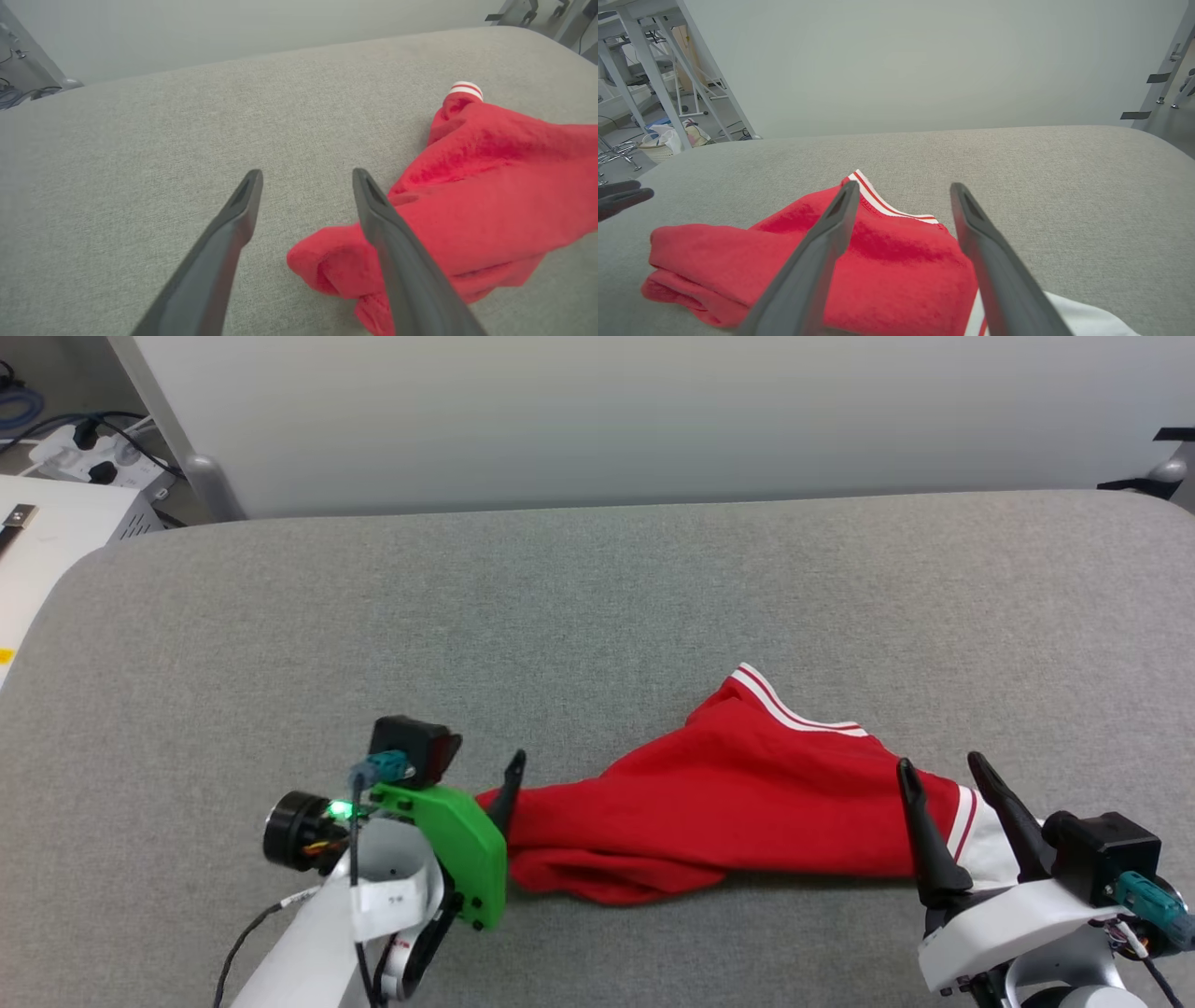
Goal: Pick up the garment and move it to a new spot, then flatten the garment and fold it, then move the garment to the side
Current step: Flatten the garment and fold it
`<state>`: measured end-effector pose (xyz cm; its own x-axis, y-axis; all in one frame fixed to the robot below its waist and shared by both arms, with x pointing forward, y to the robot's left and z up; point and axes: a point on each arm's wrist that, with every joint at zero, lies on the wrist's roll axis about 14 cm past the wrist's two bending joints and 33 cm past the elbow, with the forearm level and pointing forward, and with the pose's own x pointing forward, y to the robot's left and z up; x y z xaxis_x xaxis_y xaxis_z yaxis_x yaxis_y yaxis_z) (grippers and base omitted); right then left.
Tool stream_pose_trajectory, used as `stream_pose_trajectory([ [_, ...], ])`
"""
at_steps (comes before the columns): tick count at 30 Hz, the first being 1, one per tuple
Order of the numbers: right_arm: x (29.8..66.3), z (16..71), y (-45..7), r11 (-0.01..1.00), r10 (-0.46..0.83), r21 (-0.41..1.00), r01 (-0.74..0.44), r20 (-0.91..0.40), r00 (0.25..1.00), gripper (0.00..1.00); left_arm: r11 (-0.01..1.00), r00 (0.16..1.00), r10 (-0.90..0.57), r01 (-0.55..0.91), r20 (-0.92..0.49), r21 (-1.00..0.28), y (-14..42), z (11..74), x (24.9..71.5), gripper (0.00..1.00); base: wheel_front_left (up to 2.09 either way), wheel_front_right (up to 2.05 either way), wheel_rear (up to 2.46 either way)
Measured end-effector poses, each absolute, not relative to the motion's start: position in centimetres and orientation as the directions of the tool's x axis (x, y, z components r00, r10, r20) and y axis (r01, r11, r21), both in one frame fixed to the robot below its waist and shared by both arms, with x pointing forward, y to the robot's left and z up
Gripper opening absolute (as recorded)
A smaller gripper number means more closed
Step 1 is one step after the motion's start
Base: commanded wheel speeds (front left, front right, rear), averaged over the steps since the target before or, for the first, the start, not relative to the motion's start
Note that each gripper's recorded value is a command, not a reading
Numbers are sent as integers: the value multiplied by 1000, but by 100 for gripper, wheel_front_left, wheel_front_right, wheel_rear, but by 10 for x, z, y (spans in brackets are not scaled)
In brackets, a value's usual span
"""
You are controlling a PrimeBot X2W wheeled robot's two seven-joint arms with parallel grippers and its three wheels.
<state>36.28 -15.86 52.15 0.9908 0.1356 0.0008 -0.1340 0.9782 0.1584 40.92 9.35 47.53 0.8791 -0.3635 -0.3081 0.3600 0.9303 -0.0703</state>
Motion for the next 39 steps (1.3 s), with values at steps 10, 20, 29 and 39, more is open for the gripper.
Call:
stream_pose_trajectory([
  [10,371,502,-152,970,153,198,-138,-59,987,100,821,623,-458,569,-634,-33,56,418,404,100,0,0,0],
  [20,379,476,-156,963,142,247,-105,-135,981,100,722,360,-419,689,-833,-65,42,367,384,74,0,0,0],
  [29,379,478,-157,962,138,253,-103,-127,982,100,664,366,-459,746,-810,-40,34,377,380,0,0,0,0],
  [39,380,493,-152,959,154,255,-127,-89,984,100,854,734,-357,507,-578,117,92,453,440,0,0,0,0],
])
